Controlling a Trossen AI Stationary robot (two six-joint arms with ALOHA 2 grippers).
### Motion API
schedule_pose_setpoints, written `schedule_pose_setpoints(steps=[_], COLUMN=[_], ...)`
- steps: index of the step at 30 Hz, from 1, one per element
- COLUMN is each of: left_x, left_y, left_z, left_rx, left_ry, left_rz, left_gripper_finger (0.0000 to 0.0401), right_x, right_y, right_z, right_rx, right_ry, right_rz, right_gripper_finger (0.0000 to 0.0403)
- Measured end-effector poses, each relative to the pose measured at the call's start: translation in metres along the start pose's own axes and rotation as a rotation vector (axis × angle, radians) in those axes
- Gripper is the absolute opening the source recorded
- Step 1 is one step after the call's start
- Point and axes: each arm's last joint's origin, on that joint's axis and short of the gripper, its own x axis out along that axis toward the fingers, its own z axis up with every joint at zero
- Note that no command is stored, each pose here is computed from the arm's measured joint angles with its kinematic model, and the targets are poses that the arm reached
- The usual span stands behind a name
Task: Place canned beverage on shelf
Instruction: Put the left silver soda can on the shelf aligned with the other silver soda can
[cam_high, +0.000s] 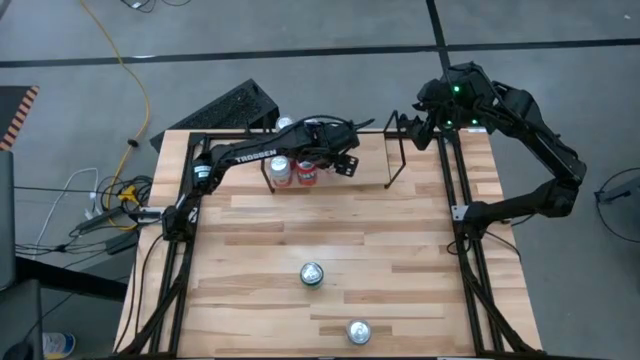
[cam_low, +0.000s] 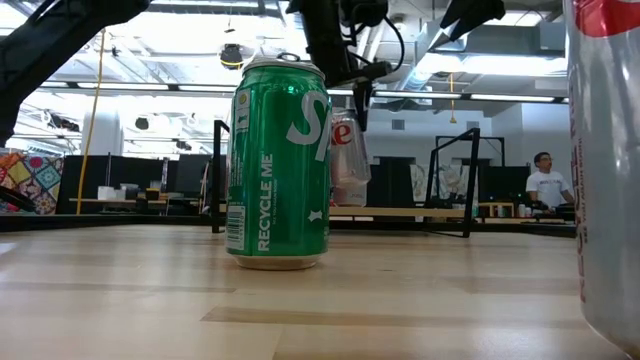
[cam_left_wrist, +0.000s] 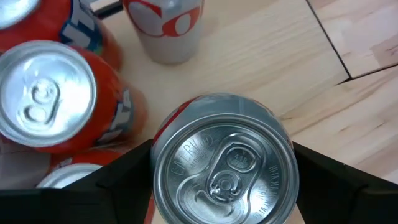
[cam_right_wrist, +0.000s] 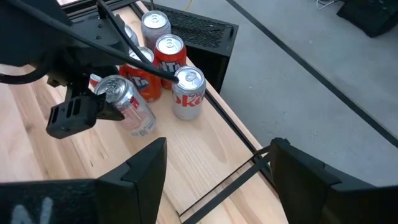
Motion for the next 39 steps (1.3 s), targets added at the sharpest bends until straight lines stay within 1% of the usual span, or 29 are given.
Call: schedule_pose_setpoints(steps=[6,11,14,20,25,29,33,36,39], left_x=[0.0,0.0,-0.002,-0.002,-0.003,-0.006,-0.027,-0.06,-0.104], left_y=[0.0,-0.001,-0.001,-0.001,-0.004,-0.008,-0.014,-0.017,-0.014], left_z=[0.0,0.001,0.002,0.003,0.006,0.006,0.008,0.012,0.017], left_rx=[0.022,0.049,0.044,0.035,0.019,0.025,0.042,0.103,0.159], left_ry=[-0.013,-0.022,-0.033,-0.043,-0.071,-0.035,-0.006,-0.047,-0.146], left_rz=[0.005,0.009,0.006,0.006,-0.034,-0.121,-0.236,-0.294,-0.33], left_gripper_finger=[0.0297,0.0324,0.0335,0.0339,0.034,0.034,0.034,0.034,0.0341], right_x=[0.0,0.0,0.0,0.0,0.0,0.0,0.001,0.015,0.037], right_y=[0.0,0.0,0.0,0.0,0.0,0.004,0.006,0.01,0.018], right_z=[0.0,0.0,0.0,0.0,-0.001,-0.008,-0.015,-0.025,-0.036], right_rx=[-0.001,-0.002,-0.003,-0.003,-0.004,-0.002,0.129,0.266,0.357], right_ry=[0.001,0.001,0.002,0.005,0.012,0.083,0.145,0.188,0.192], right_rz=[0.0,0.0,0.0,0.001,0.003,0.024,0.022,0.013,0.018], right_gripper_finger=[0.026,0.026,0.026,0.026,0.026,0.026,0.026,0.026,0.026])
